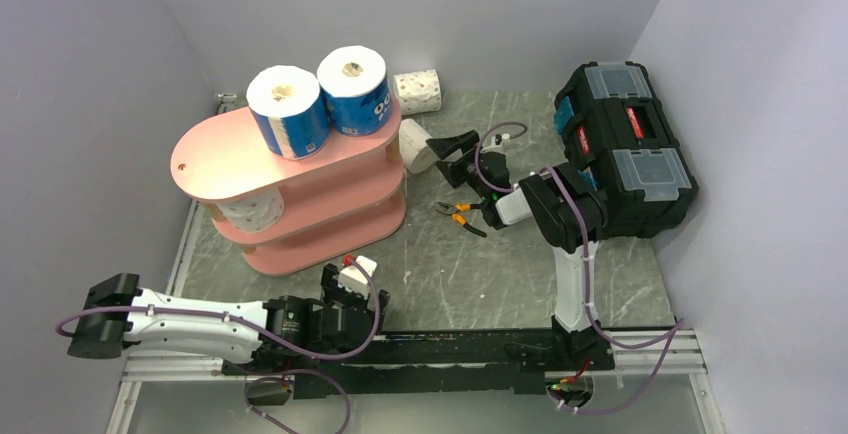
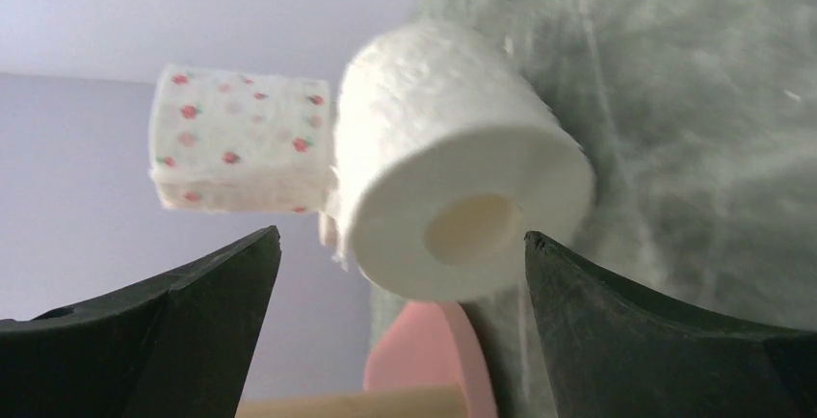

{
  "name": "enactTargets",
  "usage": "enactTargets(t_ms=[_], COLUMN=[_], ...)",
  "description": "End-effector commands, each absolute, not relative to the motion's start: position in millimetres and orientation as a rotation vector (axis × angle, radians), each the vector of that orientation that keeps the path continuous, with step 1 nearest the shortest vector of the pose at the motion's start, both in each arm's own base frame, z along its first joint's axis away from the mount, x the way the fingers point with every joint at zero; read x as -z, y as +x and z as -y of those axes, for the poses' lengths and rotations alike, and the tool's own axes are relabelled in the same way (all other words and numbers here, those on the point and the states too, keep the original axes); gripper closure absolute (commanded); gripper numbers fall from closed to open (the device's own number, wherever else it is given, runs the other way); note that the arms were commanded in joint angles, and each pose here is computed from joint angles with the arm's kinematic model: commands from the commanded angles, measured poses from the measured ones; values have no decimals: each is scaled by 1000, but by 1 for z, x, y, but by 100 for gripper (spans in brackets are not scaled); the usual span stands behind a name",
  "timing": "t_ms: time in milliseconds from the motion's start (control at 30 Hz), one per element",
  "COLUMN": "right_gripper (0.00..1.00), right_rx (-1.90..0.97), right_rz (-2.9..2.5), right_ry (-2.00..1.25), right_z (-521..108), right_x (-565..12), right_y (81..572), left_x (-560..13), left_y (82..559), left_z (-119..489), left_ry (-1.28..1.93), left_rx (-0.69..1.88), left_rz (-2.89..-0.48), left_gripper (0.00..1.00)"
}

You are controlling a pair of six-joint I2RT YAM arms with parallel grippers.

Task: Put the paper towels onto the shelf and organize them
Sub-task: Pick up the paper towel from the center of the board.

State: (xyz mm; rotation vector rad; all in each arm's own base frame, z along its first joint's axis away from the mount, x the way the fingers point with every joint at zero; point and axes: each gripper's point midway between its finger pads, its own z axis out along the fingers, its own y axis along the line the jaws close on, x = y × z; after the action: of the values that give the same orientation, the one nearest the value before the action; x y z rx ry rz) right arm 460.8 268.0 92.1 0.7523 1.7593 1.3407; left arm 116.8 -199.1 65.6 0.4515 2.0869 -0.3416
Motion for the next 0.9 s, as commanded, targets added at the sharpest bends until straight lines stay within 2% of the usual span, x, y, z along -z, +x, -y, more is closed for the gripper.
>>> enactTargets(t_ms=[0,200,867], right_gripper=[0,1,0], right_rx=[-1519,-1549,-1530], right_rz=[-1535,-1555,-1655], right_ry=[677,690,614], right_z=[-282,-292,-308], right_x=[-161,-153,-136], right_y=[482,494,483], left_x=[-75,-74,-71], left_y=[120,121,120], left_z=[203,203,204], left_ry=[408,410,420], left_rx=[353,326,317], left_rz=[-2064,-2066,-2074], left_gripper=[1,1,1])
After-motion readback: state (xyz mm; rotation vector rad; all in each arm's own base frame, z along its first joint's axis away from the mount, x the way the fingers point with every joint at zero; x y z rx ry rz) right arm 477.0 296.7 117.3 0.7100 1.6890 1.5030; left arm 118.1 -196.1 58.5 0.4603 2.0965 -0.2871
